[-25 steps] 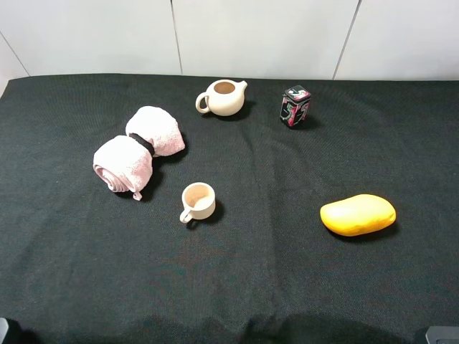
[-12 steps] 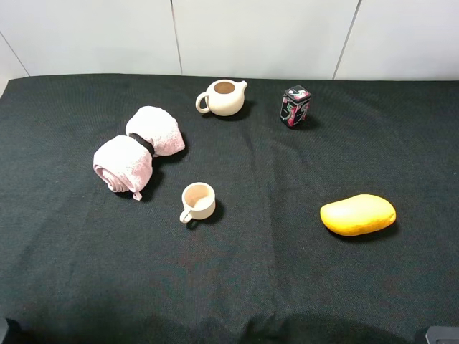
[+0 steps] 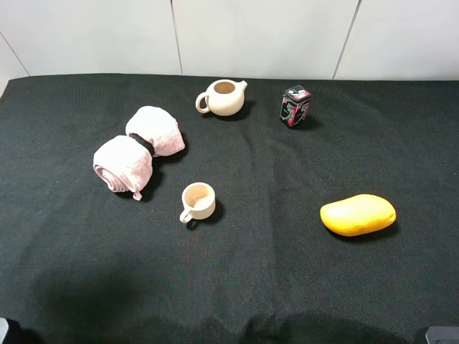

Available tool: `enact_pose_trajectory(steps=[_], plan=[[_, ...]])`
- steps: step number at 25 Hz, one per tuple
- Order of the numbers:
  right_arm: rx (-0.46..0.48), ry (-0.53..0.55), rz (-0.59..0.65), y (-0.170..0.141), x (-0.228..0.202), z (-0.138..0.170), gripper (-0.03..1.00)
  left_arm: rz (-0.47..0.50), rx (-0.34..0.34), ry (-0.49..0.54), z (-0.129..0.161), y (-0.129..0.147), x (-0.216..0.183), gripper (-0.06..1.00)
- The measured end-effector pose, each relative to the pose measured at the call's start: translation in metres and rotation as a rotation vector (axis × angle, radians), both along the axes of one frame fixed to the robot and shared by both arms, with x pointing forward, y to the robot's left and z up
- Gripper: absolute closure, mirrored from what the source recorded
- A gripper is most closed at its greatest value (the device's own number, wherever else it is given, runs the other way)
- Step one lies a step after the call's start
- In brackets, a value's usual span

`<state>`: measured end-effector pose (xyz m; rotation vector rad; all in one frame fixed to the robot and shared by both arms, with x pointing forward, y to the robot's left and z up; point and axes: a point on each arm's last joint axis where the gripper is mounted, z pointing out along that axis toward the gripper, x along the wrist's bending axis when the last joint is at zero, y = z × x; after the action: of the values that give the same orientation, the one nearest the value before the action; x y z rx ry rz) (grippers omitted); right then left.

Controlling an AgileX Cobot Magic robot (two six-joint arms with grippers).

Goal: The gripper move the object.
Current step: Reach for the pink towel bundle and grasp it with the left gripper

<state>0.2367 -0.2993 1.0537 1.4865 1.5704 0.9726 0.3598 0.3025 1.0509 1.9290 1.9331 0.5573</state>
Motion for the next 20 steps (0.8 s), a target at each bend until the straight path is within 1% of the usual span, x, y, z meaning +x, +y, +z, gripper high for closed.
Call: enact_pose_trajectory(steps=[6, 12, 20], plan=[[0.000, 0.000, 0.000, 0.000, 0.000, 0.000, 0.27, 0.000, -0.005, 0.081, 0.000, -0.001, 0.035, 0.15], [0.000, 0.000, 0.000, 0.000, 0.000, 0.000, 0.27, -0.011, -0.007, 0.119, 0.005, -0.003, 0.069, 0.15], [0.000, 0.000, 0.000, 0.000, 0.000, 0.000, 0.27, -0.039, -0.015, 0.176, 0.001, -0.005, 0.111, 0.15]])
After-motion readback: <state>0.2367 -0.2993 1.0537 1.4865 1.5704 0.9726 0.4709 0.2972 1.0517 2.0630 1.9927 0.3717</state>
